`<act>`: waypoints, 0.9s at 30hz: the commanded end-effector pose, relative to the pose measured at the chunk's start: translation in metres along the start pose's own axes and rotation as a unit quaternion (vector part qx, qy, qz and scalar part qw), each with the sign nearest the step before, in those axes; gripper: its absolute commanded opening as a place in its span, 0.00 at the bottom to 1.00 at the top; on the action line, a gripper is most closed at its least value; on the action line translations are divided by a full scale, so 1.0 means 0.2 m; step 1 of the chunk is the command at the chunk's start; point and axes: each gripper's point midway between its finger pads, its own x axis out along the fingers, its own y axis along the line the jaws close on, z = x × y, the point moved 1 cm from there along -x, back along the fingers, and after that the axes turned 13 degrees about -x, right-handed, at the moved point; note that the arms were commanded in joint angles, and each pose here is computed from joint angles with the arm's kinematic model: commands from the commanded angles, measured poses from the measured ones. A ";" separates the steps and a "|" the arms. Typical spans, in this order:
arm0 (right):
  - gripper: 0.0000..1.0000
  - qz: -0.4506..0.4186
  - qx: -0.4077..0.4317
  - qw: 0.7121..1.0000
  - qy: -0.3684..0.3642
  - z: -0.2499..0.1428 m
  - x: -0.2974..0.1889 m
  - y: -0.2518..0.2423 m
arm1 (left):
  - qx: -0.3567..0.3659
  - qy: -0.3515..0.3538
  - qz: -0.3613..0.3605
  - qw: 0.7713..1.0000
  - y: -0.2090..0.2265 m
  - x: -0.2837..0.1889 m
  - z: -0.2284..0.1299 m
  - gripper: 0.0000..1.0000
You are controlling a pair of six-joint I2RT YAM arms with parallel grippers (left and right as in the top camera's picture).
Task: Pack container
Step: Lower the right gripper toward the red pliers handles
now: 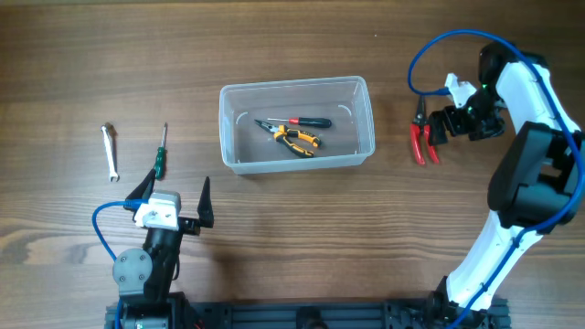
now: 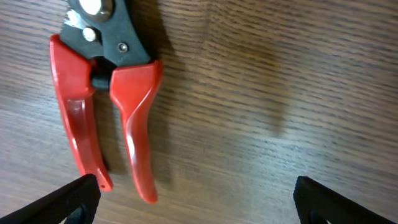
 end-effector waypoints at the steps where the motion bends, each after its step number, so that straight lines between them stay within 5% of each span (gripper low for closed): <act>1: 1.00 0.013 -0.009 1.000 0.005 0.01 0.06 0.02 | 0.006 0.000 -0.001 1.000 0.00 0.00 -0.01 1.00; 27: 1.00 0.016 -0.005 1.000 0.013 0.05 0.18 0.01 | 0.006 0.001 0.000 1.000 0.00 0.00 -0.01 1.00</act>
